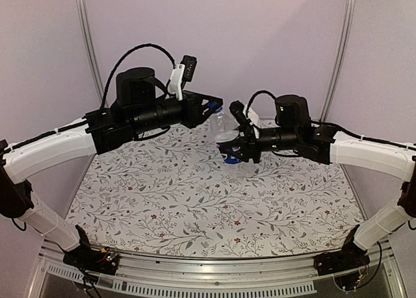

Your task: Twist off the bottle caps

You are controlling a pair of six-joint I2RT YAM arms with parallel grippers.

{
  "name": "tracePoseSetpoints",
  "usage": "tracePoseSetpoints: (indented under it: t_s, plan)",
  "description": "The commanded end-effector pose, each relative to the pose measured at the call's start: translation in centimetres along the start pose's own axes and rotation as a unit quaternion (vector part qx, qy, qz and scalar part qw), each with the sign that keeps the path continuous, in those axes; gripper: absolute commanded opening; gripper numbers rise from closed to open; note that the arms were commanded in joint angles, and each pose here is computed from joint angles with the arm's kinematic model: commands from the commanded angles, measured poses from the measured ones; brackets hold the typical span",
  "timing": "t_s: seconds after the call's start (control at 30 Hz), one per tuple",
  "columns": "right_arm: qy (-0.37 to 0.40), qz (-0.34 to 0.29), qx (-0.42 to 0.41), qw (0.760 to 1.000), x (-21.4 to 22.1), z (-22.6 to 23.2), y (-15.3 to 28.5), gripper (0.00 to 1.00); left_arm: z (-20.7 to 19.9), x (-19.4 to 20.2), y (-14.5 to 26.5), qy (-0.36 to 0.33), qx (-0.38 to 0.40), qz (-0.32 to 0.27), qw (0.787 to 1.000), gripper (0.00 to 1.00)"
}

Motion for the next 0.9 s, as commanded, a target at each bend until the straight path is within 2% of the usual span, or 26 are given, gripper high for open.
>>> tracePoseSetpoints:
  t_s: [0.0, 0.13, 0.2, 0.3, 0.43, 0.53, 0.67, 0.87]
  plan:
    - [0.018, -0.044, -0.015, 0.999, -1.7, 0.7, 1.5, 0.44, 1.2, -1.1, 1.1, -0.008, -0.067, -0.019, 0.998, 0.01]
    - [0.028, -0.061, -0.059, 0.996, -2.1, 1.8, 1.7, 0.44, 1.1, -1.5, 1.4, -0.013, -0.068, -0.024, 0.997, 0.02]
    - [0.031, -0.063, -0.074, 0.995, -2.1, 2.1, 1.7, 0.44, 0.9, -1.6, 1.6, -0.017, -0.061, -0.026, 0.998, 0.07]
    - [0.03, -0.063, -0.098, 0.993, -2.0, 2.5, 1.5, 0.44, -0.1, -2.0, 2.1, -0.036, -0.018, -0.036, 0.999, 0.27]
    - [0.029, -0.063, -0.145, 0.987, -1.8, 3.3, 1.3, 0.43, -2.3, -3.0, 3.2, -0.079, 0.068, -0.054, 0.993, 0.64]
    - [0.026, -0.064, -0.177, 0.982, -1.8, 3.8, 1.2, 0.43, -3.3, -2.9, 3.6, -0.107, 0.119, -0.042, 0.986, 0.77]
    - [0.022, -0.066, -0.22, 0.973, -1.9, 4.6, 1.4, 0.43, -3.9, -2.5, 3.9, -0.119, 0.189, -0.009, 0.975, 0.83]
    - [0.015, -0.074, -0.275, 0.959, -2.3, 5.3, 1.5, 0.43, -5.4, -1.0, 4.7, -0.132, 0.333, 0.045, 0.933, 0.8]
Point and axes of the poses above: each gripper's point midway between its finger pads, its own y axis back along the fingers, its own z axis along the line the jaws close on, x = y × z, the point moved 6 cm from there along y, back along the fingers, and after that the axes turned 7 degrees about y, right-handed, at the moved point
